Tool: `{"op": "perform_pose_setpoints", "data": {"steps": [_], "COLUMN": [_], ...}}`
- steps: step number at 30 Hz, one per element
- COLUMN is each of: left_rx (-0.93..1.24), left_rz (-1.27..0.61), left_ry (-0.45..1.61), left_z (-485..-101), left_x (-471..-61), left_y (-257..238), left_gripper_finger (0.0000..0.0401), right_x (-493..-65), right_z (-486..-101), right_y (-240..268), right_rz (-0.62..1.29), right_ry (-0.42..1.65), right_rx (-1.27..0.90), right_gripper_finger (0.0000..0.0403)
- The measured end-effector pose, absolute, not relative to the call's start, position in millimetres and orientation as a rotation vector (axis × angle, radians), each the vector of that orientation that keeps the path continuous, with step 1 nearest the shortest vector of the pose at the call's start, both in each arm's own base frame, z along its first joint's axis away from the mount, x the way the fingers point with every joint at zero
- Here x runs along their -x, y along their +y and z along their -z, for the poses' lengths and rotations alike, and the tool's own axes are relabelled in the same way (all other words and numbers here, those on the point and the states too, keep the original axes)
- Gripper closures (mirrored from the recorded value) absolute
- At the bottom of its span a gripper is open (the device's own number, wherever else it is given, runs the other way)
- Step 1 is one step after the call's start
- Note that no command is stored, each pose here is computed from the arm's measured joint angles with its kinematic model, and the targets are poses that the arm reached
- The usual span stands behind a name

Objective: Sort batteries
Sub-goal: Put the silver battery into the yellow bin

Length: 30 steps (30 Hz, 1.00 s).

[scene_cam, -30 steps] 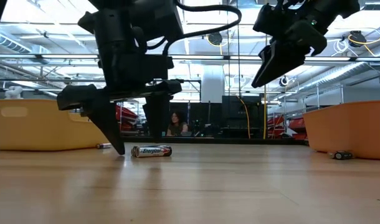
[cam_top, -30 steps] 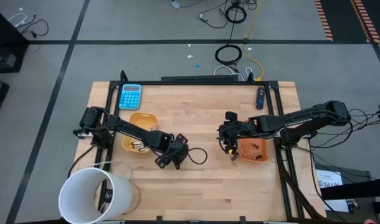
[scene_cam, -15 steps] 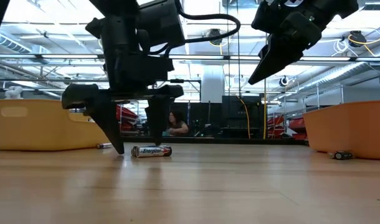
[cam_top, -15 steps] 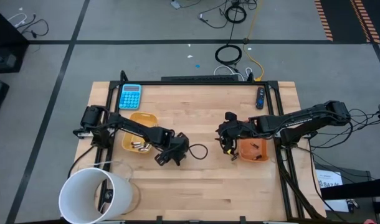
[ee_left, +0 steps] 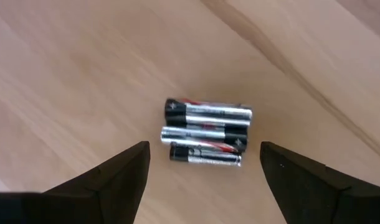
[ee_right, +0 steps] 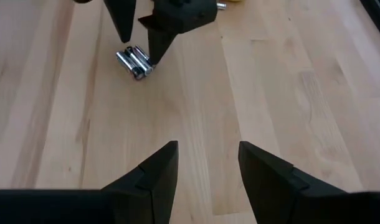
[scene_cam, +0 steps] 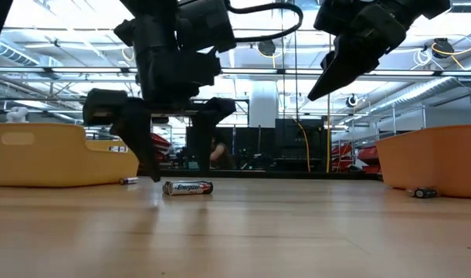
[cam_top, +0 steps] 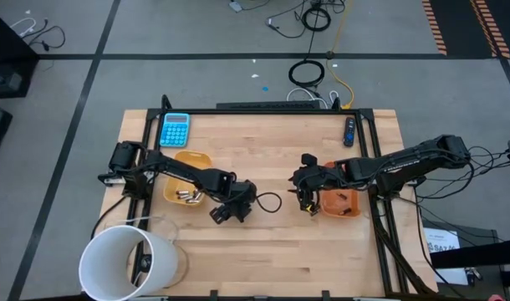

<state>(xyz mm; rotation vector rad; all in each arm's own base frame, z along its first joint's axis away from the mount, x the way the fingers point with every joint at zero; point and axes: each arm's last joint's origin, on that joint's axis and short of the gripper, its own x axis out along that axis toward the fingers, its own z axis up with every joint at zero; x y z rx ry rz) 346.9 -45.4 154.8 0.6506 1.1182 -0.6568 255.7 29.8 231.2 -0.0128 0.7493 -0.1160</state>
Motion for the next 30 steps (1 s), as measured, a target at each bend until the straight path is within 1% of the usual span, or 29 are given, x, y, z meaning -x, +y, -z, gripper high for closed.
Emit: {"op": "perform_pose_setpoints", "data": {"steps": [6,14,17,21,30], "left_rx": [-0.643,-0.656,-0.649,-0.642,-0.674], "left_rz": [0.697,0.710,0.718,0.724,0.701], "left_ry": [1.164,1.211,1.216,1.222,1.233], "left_z": [-142,-140,-139,-139,-139], "left_x": [-360,-366,-365,-365,-364], "left_y": [-50,-52,-52,-51,-53], "left_gripper_finger": [0.0091,0.0092,0.0112,0.0171,0.0175], "right_x": [-256,-256,-256,-256,-255], "right_z": [-232,-232,-232,-232,-232], "right_y": [30,33,33,33,41], "right_rz": [0.117,0.105,0.101,0.100,0.094], "right_ry": [0.741,0.743,0.743,0.743,0.733], "right_rx": [0.012,0.021,0.024,0.024,0.043], "right_gripper_finger": [0.0243,0.0243,0.0243,0.0243,0.0243]}}
